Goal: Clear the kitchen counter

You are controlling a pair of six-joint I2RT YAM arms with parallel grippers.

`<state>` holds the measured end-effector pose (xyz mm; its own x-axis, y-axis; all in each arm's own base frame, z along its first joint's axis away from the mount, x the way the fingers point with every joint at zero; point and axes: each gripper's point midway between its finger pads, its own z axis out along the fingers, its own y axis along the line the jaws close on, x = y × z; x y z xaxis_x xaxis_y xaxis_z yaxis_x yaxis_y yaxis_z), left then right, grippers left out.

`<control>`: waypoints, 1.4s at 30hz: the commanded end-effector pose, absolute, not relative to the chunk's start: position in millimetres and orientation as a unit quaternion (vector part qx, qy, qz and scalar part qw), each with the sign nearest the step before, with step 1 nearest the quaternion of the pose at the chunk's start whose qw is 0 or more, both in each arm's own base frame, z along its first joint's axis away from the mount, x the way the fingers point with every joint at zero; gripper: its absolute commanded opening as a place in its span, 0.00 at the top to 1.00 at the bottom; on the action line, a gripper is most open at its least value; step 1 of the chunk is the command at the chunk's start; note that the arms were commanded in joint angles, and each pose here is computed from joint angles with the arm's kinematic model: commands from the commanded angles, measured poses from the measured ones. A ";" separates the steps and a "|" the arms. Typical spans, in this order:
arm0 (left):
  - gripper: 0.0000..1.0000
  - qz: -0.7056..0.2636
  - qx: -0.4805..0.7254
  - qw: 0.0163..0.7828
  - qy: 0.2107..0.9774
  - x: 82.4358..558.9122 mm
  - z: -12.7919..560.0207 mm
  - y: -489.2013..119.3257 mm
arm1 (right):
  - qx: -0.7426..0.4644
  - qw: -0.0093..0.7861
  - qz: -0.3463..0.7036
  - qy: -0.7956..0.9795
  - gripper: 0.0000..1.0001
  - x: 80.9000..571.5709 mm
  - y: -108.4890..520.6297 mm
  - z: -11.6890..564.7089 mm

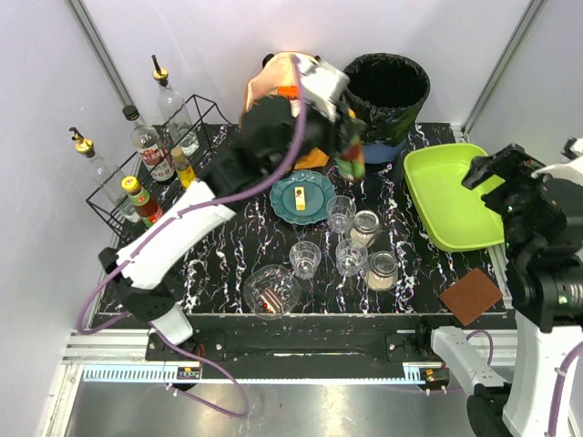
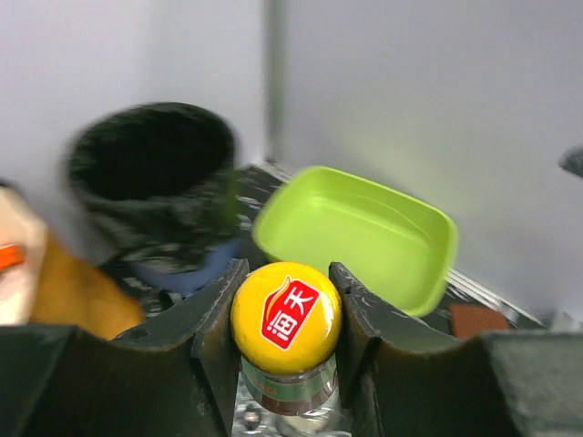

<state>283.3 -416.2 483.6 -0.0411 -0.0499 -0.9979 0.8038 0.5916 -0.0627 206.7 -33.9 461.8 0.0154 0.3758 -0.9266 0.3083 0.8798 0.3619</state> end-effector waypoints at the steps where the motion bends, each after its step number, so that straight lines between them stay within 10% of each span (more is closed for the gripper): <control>1: 1.00 -0.274 0.181 0.707 0.626 329.4 547.7 -319.2 | 0.229 0.678 0.067 0.695 0.02 250.0 -17.3 464.5; 17: 1.00 -0.043 -0.080 0.703 0.706 463.2 481.9 -81.2 | 0.241 0.656 0.102 0.708 0.02 283.9 -5.2 424.5; 42: 0.98 -0.038 -0.039 0.714 0.698 537.6 398.4 -50.8 | 0.245 0.624 0.084 0.737 0.00 300.7 -6.3 400.9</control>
<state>527.2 -48.7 315.9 -0.2563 -0.1049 -0.9609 -0.0496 0.9942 -0.0953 299.2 -6.2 394.4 -0.1229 0.4687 -0.8748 0.2625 0.8654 0.4268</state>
